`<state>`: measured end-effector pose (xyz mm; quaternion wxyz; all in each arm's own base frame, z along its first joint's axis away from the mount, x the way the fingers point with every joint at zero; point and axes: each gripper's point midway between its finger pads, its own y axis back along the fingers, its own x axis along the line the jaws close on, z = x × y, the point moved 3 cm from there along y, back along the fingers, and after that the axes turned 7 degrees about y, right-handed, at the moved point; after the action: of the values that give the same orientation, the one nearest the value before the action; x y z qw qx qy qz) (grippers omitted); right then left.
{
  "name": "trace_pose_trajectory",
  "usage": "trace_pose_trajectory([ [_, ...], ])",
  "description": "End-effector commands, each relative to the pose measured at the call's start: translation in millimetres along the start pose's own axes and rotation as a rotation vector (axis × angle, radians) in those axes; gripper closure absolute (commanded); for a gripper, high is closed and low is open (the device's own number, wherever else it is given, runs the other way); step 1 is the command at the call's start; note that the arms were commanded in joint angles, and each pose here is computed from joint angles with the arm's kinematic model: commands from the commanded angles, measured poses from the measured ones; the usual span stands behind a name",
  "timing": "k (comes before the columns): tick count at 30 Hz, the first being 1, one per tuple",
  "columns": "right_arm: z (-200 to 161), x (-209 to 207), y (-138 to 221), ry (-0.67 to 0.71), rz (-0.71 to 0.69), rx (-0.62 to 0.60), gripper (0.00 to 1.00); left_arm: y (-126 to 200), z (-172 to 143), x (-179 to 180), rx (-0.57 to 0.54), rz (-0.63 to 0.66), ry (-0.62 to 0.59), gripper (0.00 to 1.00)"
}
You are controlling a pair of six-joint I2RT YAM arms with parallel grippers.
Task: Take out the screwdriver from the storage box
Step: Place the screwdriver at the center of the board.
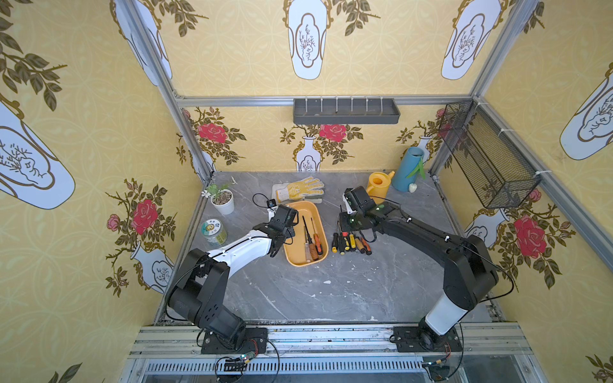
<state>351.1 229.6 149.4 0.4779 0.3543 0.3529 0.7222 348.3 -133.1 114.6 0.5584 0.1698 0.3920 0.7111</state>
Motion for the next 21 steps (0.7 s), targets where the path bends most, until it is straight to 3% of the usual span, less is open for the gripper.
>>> trace_pose_trajectory([
  [1,-14,-3,-10,-0.003,-0.012,0.082,1.00,-1,6,-5,-0.023,-0.017,0.013,1.00],
  [21,-34,-19,-39,0.016,-0.125,0.223,0.97,-1,6,-6,-0.024,-0.016,0.012,1.00],
])
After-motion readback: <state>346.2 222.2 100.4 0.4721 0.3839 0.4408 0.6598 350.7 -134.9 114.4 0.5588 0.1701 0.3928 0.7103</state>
